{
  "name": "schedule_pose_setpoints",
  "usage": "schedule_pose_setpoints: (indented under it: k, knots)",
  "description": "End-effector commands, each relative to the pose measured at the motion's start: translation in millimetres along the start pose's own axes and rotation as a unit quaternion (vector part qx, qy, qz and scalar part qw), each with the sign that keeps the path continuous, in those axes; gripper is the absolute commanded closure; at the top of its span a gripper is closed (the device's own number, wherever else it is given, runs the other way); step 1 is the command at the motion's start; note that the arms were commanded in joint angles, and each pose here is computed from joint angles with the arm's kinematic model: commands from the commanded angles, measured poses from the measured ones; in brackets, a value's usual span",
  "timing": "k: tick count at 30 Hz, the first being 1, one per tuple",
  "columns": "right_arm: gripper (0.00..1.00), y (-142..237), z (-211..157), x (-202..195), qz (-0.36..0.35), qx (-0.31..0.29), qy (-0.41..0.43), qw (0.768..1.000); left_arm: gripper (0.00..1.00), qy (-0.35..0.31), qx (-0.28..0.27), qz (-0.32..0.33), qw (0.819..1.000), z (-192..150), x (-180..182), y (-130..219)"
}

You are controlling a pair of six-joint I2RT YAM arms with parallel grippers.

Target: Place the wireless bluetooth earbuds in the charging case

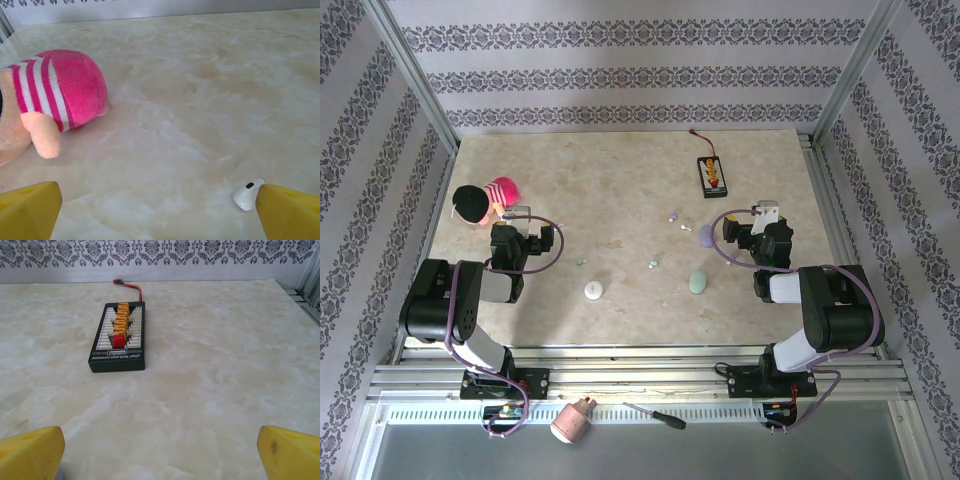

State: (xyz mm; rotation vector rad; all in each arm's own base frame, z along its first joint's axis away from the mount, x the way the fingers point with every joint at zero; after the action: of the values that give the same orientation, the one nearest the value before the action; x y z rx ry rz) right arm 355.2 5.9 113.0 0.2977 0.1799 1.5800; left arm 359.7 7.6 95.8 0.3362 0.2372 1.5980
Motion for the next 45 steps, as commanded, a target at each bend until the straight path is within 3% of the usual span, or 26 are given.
schedule_pose_setpoints:
  k: [1,8,16,24,30,38,42,45]
  knots:
    - [0.02,2.9,12.2,4.2,0.018,-0.026,0.008,0.999,0.01,0.003,-0.023,0.000,1.000,10.9,-0.3,4.9]
    - [0.02,37.1,34.0,20.3,0.050,-0.047,0.032,0.997,0.01,-0.029,-0.039,0.007,0.999,39.5,-8.9,29.9]
    - [0.02,71.3,79.4,61.8,0.142,-0.071,-0.007,0.987,0.01,-0.091,-0.052,-0.063,0.993,82.7,-65.1,57.8]
    - [0.02,85.5,91.1,118.0,0.234,-0.002,-0.115,0.965,0.01,-0.104,0.005,-0.161,0.981,76.7,-123.5,92.6]
    - [0.02,109.1,67.0,189.1,0.351,0.075,-0.029,0.933,0.01,-0.027,0.095,-0.154,0.983,56.9,-117.3,117.6]
    - [0.02,133.3,23.5,258.2,0.483,0.120,0.103,0.861,0.01,0.103,0.182,-0.083,0.974,34.8,-93.3,129.8]
    - [0.01,122.9,9.5,280.7,0.467,0.139,0.122,0.865,0.01,0.142,0.203,-0.068,0.966,28.9,-86.7,126.0]
    - [0.02,111.1,0.5,298.6,0.425,0.160,0.111,0.884,0.01,0.173,0.203,-0.053,0.962,29.5,-76.3,121.4]
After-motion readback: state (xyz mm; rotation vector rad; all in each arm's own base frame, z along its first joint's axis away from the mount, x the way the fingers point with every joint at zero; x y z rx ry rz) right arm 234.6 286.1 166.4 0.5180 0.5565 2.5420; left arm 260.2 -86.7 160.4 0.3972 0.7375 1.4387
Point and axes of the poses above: each hand's point on the last joint's axis, 136 mm out from that joint toward the fingers, its own y axis back along the fingers, its own x axis along the line the jaws close on, z = x × y, the point moved 4 cm from there along y, back along the fingers, and after that the axes turned 2 degrees about -y, right-handed, at the moved point
